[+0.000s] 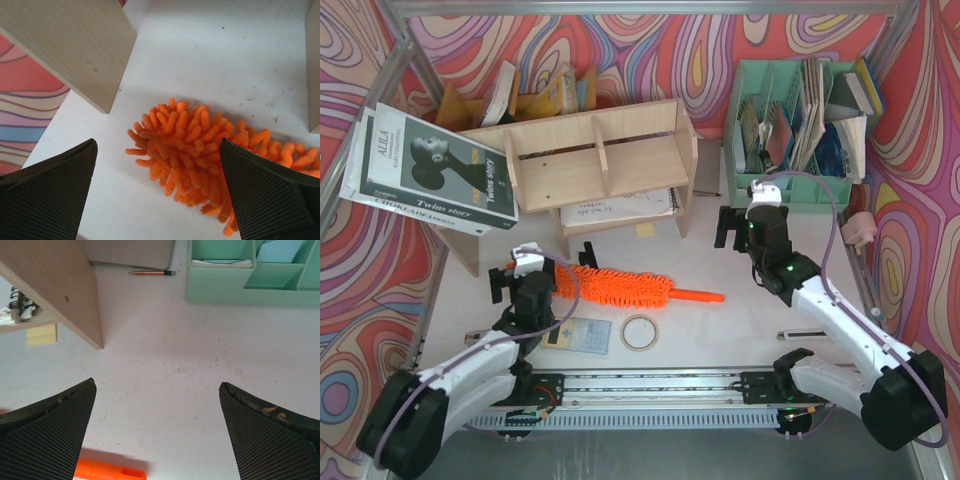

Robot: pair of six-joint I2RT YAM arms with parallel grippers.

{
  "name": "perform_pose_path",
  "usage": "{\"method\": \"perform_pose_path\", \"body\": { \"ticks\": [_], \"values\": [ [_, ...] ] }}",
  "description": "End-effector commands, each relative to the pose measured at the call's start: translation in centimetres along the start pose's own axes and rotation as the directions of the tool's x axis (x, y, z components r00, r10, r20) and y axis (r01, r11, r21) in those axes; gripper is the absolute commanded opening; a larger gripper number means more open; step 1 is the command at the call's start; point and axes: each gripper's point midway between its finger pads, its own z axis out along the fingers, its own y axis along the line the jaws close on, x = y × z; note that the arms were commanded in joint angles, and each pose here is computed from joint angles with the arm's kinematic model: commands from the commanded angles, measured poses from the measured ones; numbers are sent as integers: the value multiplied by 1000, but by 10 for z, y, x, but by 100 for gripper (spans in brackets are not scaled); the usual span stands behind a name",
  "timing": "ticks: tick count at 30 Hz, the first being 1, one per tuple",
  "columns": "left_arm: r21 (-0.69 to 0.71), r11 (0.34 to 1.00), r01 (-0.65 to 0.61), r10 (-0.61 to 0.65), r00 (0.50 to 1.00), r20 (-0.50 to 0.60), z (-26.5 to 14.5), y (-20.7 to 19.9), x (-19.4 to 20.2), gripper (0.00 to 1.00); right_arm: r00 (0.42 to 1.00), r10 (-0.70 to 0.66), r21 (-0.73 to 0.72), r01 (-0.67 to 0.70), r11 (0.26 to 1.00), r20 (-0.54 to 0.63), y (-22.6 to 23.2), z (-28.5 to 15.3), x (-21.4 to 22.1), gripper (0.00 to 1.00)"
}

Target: Dust the bookshelf with a duster

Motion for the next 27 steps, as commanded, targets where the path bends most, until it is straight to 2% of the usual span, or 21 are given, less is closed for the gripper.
{"method": "perform_pose_path", "body": {
  "ticks": [1,11,22,27],
  "values": [
    [68,998,11,-19,994,110,12,-15,-23,99,998,14,65,-18,998,58,-15,3,-18,99],
    [139,990,-6,-3,998,67,47,-29,-21,99,998,33,85,-37,996,45,-25,11,-10,99],
    [171,984,56,-66,996,56,62,-25,-22,99,999,27,93,-31,995,47,-29,7,-8,99],
    [234,971,53,-67,996,52,66,-34,-22,99,998,29,92,-33,995,51,-30,6,-8,99]
  ]
}}
